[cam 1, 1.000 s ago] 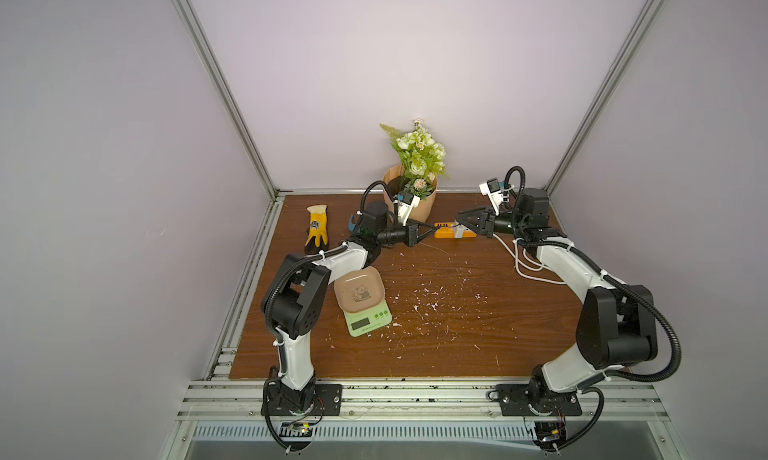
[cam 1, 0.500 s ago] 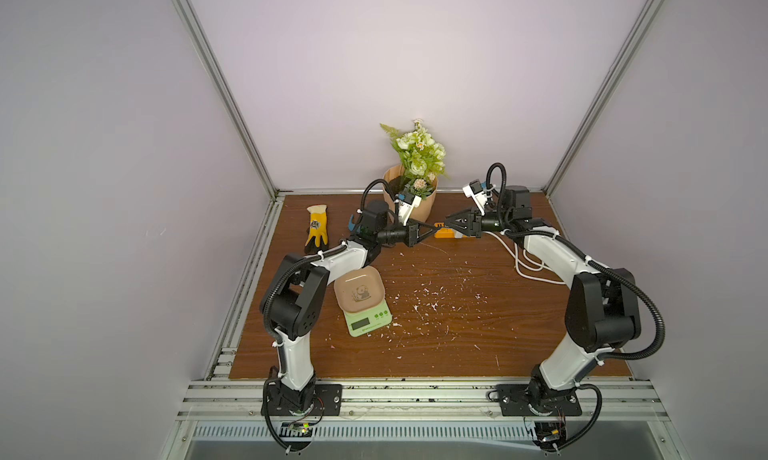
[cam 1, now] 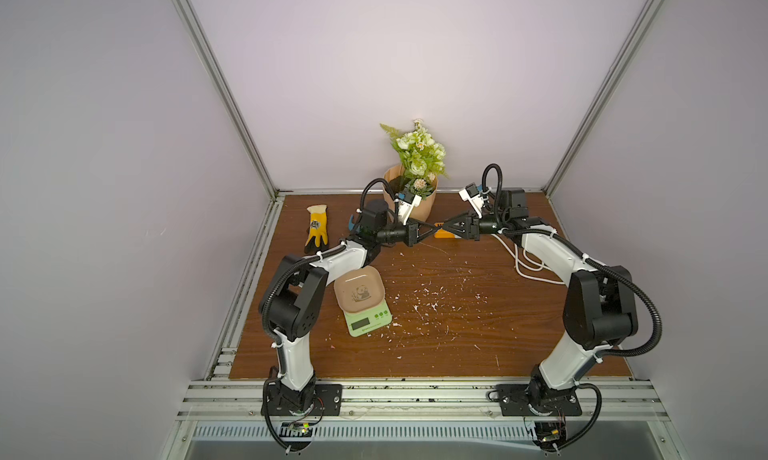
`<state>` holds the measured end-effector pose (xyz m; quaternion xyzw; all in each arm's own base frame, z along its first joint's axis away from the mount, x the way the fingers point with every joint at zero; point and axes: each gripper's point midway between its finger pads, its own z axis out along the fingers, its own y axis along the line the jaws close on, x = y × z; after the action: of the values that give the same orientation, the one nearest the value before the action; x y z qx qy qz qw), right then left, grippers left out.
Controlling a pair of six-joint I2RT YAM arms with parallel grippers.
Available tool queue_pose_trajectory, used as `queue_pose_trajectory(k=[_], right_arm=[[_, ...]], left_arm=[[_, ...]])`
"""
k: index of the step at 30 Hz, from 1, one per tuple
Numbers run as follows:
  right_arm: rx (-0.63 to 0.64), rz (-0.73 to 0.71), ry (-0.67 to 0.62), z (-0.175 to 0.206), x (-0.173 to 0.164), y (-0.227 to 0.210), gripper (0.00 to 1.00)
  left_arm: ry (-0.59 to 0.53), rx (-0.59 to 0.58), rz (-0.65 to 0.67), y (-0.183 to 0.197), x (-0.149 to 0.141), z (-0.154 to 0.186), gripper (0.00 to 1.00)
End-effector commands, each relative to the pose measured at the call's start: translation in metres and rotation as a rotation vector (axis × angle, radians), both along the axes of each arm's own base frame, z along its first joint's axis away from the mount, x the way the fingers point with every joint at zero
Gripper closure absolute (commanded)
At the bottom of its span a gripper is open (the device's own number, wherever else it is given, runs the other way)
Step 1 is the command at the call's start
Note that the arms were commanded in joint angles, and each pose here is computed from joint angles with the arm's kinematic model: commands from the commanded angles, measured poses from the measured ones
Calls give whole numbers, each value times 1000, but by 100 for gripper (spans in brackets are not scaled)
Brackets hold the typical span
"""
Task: Charge the electronic scale
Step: Pick up the charging cable from the center of the board.
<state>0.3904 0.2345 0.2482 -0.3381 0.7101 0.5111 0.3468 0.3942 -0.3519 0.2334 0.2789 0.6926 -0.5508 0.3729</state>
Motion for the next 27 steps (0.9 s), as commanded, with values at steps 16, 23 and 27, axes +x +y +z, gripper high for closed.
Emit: queue_pose_trajectory(k=[16,23,27], right_arm=[[-2,64,-83,12,-1,6,64],[-6,77,-82,11,-3,9,66],[-4,80,-85,11,-2,9,66]], left_arm=[[-85,-40,-34,1,-3,34,95],[-92,-47,-38,1,-3,37,95],[-95,-49,-43,0,-4,38,95]])
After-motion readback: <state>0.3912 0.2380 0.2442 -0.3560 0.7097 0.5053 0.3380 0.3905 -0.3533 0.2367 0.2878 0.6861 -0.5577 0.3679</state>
